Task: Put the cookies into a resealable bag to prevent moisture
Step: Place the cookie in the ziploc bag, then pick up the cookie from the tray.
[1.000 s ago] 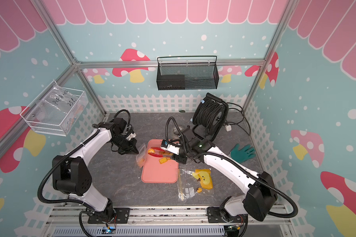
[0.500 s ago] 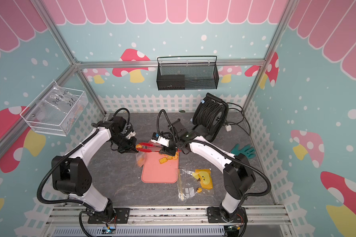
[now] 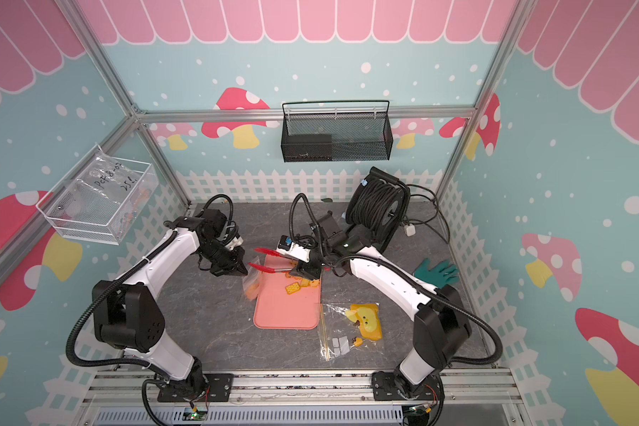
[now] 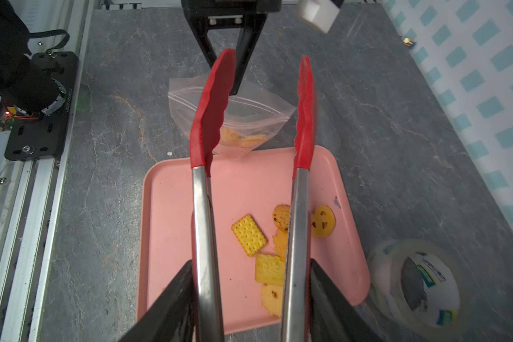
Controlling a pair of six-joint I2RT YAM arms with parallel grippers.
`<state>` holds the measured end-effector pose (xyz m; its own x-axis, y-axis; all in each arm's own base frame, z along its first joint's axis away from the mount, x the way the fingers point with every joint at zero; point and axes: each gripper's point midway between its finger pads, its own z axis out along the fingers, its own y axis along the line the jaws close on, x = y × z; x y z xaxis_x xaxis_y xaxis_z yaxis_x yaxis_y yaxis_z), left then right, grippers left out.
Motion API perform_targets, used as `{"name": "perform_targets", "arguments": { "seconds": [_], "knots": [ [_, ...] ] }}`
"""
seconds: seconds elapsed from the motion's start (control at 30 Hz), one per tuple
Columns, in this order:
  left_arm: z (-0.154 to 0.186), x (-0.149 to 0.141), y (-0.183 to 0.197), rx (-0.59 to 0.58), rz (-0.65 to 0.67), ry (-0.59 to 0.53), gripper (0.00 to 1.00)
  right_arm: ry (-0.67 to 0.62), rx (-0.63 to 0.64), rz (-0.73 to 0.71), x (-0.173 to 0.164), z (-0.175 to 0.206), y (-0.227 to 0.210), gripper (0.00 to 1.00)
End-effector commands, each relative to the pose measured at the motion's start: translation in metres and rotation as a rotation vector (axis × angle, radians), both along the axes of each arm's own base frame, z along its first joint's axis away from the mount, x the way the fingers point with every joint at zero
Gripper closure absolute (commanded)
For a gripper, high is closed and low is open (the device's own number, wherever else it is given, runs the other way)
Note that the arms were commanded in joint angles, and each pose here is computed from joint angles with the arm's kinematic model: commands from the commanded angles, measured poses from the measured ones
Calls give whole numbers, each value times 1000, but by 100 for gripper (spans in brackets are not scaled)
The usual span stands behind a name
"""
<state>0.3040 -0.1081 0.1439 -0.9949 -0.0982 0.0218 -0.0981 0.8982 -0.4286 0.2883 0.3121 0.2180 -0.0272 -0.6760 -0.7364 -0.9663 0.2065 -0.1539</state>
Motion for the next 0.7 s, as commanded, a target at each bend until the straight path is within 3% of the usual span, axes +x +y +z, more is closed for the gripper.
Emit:
{"name": "perform_targets", "arguments": {
  "seconds": [0.0, 0.23, 0.67],
  "knots": [
    [14, 1, 2, 15, -8, -45, 100, -28, -151, -88, -9, -18, -43, 43],
    [13, 4, 1, 11, -8, -39, 100, 35, -299, -12, -54, -72, -76, 41],
    [9, 1, 1, 12, -19, -30, 100, 10, -365, -15, -17, -100, -59, 41]
  ]
}}
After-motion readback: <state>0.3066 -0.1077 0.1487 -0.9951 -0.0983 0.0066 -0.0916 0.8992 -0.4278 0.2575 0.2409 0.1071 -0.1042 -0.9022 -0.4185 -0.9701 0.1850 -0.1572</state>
